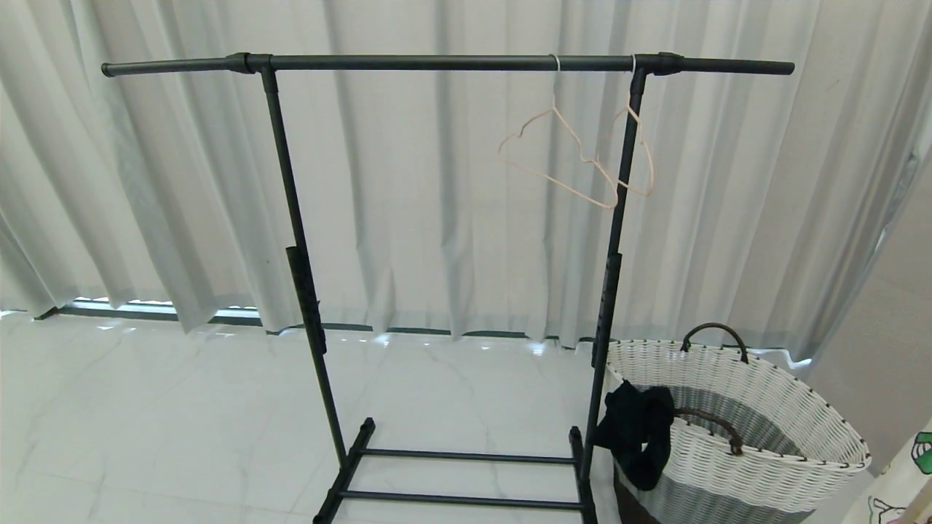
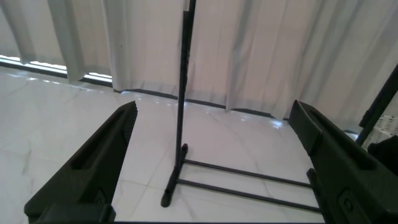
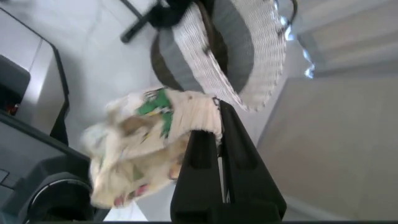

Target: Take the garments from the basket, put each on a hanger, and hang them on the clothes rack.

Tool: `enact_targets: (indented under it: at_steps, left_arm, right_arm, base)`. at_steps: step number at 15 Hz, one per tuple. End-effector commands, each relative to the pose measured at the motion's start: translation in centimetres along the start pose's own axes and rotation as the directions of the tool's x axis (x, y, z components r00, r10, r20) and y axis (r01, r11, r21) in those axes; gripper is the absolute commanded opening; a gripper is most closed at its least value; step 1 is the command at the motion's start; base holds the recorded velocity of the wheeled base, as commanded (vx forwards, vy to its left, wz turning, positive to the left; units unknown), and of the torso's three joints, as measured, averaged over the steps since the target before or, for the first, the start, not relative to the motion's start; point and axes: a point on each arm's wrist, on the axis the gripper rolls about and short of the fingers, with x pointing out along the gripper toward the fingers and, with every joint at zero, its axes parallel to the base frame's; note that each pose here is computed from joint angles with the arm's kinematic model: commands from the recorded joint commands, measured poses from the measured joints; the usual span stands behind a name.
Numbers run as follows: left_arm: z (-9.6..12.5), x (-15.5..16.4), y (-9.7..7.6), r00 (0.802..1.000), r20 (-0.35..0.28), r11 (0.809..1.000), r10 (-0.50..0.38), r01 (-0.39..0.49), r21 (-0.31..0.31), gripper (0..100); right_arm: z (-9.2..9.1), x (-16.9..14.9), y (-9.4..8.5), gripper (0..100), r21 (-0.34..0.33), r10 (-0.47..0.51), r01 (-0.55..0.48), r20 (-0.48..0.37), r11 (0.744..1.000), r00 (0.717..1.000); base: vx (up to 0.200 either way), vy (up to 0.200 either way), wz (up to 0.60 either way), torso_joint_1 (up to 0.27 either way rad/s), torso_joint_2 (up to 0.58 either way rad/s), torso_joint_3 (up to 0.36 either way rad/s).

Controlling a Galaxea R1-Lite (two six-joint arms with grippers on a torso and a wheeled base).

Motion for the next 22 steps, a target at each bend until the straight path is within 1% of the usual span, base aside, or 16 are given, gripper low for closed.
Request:
enact_targets:
  at_steps: [1, 7, 8, 10, 11, 13, 14, 15, 17, 18, 20, 22]
  left_arm:
    - [0.0, 0.0, 0.0, 1.0, 0.001, 1.0, -0.001, 0.001, 0.0, 100]
    - [0.0, 0.0, 0.0, 1.0, 0.001, 1.0, 0.001, -0.001, -0.001, 100]
    - [0.0, 0.0, 0.0, 1.0, 0.001, 1.0, 0.001, -0.001, -0.001, 100]
    - [0.0, 0.0, 0.0, 1.0, 0.0, 1.0, -0.001, 0.001, 0.0, 100]
    - [0.0, 0.0, 0.0, 1.0, -0.002, 1.0, -0.001, 0.001, 0.011, 100]
    - [0.0, 0.0, 0.0, 1.0, 0.0, 1.0, -0.001, 0.001, 0.014, 100]
    - [0.0, 0.0, 0.0, 1.0, 0.001, 1.0, -0.001, 0.001, 0.012, 100]
    - [0.0, 0.0, 0.0, 1.0, -0.002, 1.0, -0.004, 0.004, 0.023, 100]
    - [0.0, 0.0, -0.1, 1.0, -0.003, 0.997, -0.031, 0.031, 0.077, 100]
    - [0.0, 0.0, -0.1, 0.999, -0.003, 0.996, -0.036, 0.036, 0.087, 100]
    - [0.0, 0.0, -0.1, 0.999, -0.004, 0.993, -0.047, 0.047, 0.106, 100]
    - [0.0, 0.0, -0.1, 0.999, -0.004, 0.993, -0.05, 0.05, 0.109, 100]
  right_arm:
    - [0.2, 0.2, 0.1, 0, -0.016, 0.019, -0.019, -0.001, 1.0, 1.0]
    - [1.2, 1.1, 0.9, 0, -0.098, 0.1, -0.098, 0.014, 0.99, 0.995]
    - [1.4, 1.4, 1.0, 0, -0.106, 0.117, -0.115, 0.014, 0.988, 0.993]
    - [2.2, 1.8, 1.5, 0, -0.093, 0.161, -0.158, 0.025, 0.983, 0.987]
    - [2.8, 2.1, 2.0, 0, -0.074, 0.188, -0.185, 0.038, 0.98, 0.981]
    - [3.9, 2.8, 2.8, 0, -0.034, 0.229, -0.228, 0.061, 0.973, 0.971]
    - [4.5, 3.3, 3.1, 0, -0.018, 0.232, -0.232, 0.064, 0.973, 0.971]
    - [5.1, 3.9, 3.2, 0, -0.007, 0.229, -0.229, 0.064, 0.973, 0.971]
    - [6.5, 5.2, 3.3, 0, -0.009, 0.23, -0.23, 0.069, 0.973, 0.971]
    - [7.3, 5.6, 3.2, 0, -0.012, 0.234, -0.234, 0.068, 0.972, 0.97]
    - [9.3, 6.9, 3.2, 0, -0.027, 0.249, -0.248, 0.063, 0.968, 0.966]
    - [11.0, 7.9, 3.3, 0, -0.027, 0.257, -0.256, 0.063, 0.966, 0.964]
  base:
    - [0.0, 0.2, 0.0, 0.002, 0.0, 0.007]
    - [0.0, 0.2, 0.0, 0.002, 0.0, 0.002]
    - [0.0, 0.2, 0.0, 0.002, 0.0, 0.007]
    - [0.0, 0.2, 0.0, 0.002, 0.0, -0.002]
    - [0.0, 0.0, 0.0, 0.0, 0.0, 0.0]
    - [0.0, 0.0, 0.0, 0.0, 0.0, 0.0]
    - [0.0, 0.0, 0.0, 0.0, 0.0, 0.0]
    - [0.0, 0.0, 0.0, 0.0, 0.0, 0.0]
    - [0.0, 0.0, 0.0, 0.0, 0.0, 0.0]
    - [0.0, 0.0, 0.0, 0.0, 0.0, 0.0]
    - [0.0, 0.0, 0.0, 0.0, 0.0, 0.0]
    - [0.0, 0.0, 0.0, 0.0, 0.0, 0.0]
